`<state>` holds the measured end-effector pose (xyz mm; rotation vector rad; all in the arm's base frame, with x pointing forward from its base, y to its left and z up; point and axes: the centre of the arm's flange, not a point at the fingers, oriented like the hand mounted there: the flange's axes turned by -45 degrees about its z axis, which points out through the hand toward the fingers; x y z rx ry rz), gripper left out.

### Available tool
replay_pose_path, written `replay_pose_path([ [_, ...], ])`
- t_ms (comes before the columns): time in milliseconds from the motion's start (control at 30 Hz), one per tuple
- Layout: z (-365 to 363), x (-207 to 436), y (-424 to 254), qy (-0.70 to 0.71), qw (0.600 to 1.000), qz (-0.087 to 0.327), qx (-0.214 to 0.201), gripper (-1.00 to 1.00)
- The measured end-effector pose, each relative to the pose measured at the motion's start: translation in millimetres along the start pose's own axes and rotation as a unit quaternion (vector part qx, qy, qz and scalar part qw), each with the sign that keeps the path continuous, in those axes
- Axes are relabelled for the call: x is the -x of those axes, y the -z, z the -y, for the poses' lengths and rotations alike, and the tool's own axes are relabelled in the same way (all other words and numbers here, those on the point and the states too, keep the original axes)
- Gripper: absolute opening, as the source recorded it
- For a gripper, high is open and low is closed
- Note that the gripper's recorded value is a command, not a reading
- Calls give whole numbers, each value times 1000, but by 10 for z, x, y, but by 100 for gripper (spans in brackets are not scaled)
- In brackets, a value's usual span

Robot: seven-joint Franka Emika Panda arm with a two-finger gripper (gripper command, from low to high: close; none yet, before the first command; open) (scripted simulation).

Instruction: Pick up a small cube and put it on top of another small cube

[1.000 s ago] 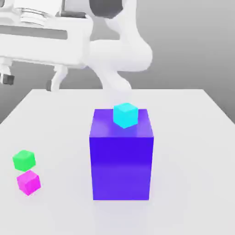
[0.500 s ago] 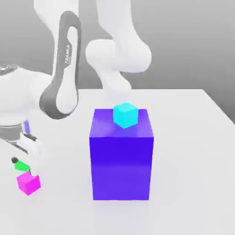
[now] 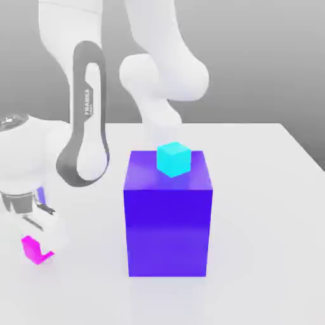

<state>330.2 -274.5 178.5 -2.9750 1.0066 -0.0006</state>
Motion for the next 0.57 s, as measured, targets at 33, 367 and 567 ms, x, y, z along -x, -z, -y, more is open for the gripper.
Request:
replay_pose_path([
  [33, -41, 18, 103, -9, 1000, 0, 1, -100],
  [367, -1049, 518, 323, -264, 965, 0, 0, -100],
  [567, -1049, 533, 38, -266, 964, 0, 0, 100],
])
